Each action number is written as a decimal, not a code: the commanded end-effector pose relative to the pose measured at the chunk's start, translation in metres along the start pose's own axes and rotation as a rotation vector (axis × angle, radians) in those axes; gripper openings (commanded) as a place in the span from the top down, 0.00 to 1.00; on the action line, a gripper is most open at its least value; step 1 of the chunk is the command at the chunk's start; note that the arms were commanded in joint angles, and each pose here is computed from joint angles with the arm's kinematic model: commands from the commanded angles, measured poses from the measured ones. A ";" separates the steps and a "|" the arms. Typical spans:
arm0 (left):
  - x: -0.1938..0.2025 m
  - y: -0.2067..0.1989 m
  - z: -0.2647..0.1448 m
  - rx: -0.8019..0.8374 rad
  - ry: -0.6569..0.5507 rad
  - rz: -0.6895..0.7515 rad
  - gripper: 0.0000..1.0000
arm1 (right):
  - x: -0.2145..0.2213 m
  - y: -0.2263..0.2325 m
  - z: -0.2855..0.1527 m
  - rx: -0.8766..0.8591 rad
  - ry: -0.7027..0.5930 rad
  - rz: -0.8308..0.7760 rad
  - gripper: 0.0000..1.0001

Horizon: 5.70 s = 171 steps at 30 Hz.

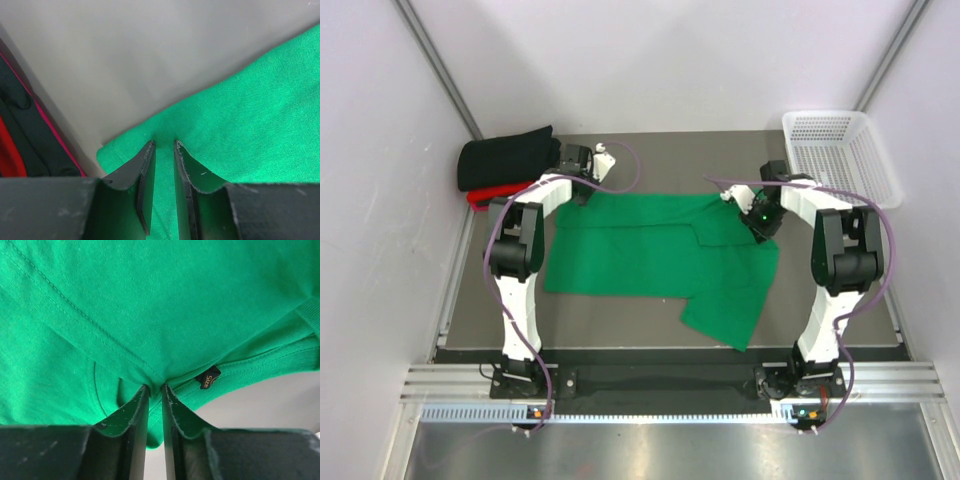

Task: Fold and stack the t-shirts
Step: Fold the tshirt

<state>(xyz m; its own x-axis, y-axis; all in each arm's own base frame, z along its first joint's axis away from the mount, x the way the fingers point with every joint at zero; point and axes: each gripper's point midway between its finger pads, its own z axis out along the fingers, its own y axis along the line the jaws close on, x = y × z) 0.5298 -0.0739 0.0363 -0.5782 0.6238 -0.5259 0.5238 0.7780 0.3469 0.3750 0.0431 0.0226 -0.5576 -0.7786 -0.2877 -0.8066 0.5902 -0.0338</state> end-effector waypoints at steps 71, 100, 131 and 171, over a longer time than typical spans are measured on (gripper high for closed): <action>-0.018 0.005 -0.001 -0.023 -0.052 -0.001 0.74 | -0.021 0.002 -0.011 0.126 0.011 -0.086 0.88; -0.022 0.002 0.001 -0.019 -0.058 -0.004 0.75 | -0.040 0.043 -0.066 0.050 -0.061 -0.112 1.00; -0.032 -0.001 -0.003 -0.037 -0.068 0.034 0.75 | -0.074 0.047 -0.092 0.038 -0.175 -0.073 0.64; -0.015 0.016 0.007 -0.138 -0.016 0.090 0.73 | -0.040 -0.127 0.018 0.170 -0.085 0.355 0.71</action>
<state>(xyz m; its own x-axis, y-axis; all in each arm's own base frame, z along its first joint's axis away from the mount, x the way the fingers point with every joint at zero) 0.5406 -0.0741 0.0435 -0.5435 0.6776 -0.4954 0.5007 0.7354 0.4566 0.4940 0.0138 0.0306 -0.7712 -0.4806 -0.4175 -0.5267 0.8500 -0.0057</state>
